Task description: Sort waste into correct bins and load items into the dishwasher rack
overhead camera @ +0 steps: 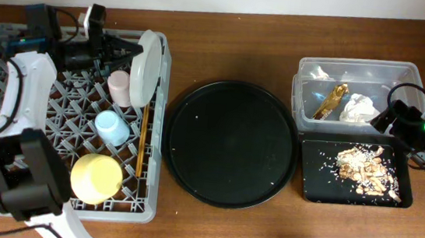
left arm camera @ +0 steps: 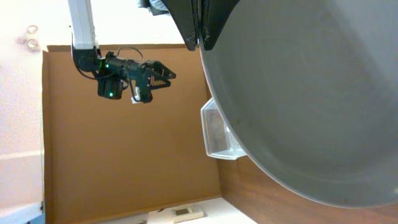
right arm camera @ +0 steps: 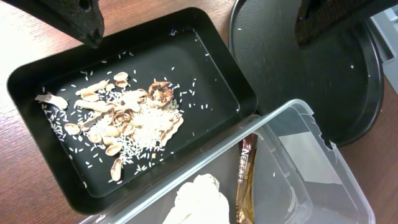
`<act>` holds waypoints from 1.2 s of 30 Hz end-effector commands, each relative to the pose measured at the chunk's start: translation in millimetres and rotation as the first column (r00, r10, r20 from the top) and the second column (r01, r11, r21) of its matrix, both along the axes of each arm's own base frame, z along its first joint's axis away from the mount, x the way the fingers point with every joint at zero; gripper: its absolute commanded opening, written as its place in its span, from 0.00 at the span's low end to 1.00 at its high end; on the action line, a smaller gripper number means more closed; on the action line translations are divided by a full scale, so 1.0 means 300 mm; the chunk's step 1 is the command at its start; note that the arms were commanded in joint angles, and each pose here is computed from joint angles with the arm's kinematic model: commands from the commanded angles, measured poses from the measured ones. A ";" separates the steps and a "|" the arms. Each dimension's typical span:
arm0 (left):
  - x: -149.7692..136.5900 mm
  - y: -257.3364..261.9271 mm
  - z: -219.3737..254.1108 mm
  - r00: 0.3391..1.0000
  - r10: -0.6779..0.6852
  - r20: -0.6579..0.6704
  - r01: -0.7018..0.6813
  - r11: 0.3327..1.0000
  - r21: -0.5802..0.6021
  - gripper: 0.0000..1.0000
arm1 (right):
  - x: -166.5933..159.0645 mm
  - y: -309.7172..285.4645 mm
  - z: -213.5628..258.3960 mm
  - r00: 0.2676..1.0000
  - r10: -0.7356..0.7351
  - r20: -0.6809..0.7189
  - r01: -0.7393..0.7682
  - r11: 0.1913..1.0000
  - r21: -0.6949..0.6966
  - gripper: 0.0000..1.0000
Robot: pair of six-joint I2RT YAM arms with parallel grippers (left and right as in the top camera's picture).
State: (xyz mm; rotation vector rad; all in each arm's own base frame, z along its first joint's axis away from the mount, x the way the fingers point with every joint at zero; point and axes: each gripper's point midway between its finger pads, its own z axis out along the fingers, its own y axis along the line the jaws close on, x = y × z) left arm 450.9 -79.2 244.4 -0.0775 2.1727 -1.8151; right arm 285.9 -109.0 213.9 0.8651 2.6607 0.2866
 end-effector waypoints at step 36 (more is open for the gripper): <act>-0.085 0.428 0.237 0.833 0.504 0.228 -0.535 0.630 0.562 1.00 | 0.004 -0.012 0.014 1.000 -0.013 0.008 0.013 1.000 -0.011 0.99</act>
